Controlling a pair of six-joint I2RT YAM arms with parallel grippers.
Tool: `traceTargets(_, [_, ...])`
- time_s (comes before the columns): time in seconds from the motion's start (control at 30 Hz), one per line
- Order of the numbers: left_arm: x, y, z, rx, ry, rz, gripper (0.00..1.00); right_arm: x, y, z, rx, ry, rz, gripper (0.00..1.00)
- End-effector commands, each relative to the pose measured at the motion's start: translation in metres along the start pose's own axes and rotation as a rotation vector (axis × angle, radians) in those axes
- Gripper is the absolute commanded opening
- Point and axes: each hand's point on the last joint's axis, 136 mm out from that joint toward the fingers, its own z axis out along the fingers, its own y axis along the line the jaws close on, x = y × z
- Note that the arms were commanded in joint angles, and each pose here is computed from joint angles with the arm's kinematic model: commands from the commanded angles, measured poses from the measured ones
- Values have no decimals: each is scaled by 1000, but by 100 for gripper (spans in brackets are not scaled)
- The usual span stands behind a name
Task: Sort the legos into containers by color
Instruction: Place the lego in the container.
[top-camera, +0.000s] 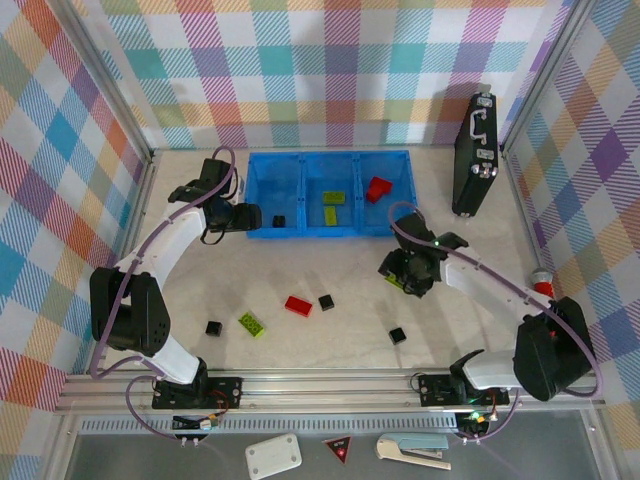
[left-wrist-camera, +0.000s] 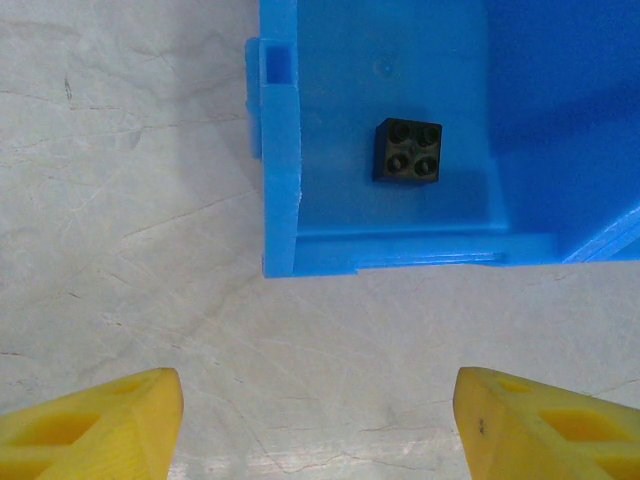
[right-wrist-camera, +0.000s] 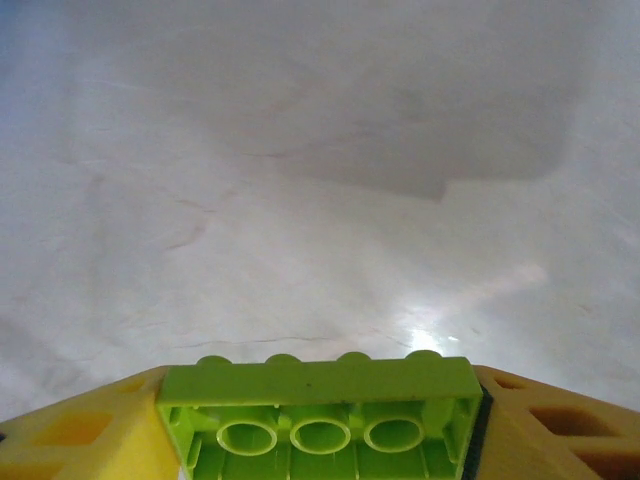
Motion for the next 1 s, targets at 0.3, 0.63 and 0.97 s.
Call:
traceTargets(0.3, [0, 2, -7, 21, -16, -1, 71, -30, 135, -11, -240, 15, -475, 64])
traceTargets(0.63, [-1, 3, -9, 15, -24, 1, 71, -54, 178, 14, -247, -75, -1242, 61])
traceTargets(0.97, [-1, 6, -9, 4, -30, 6, 71, -67, 224, 35, -407, -220, -1841, 60])
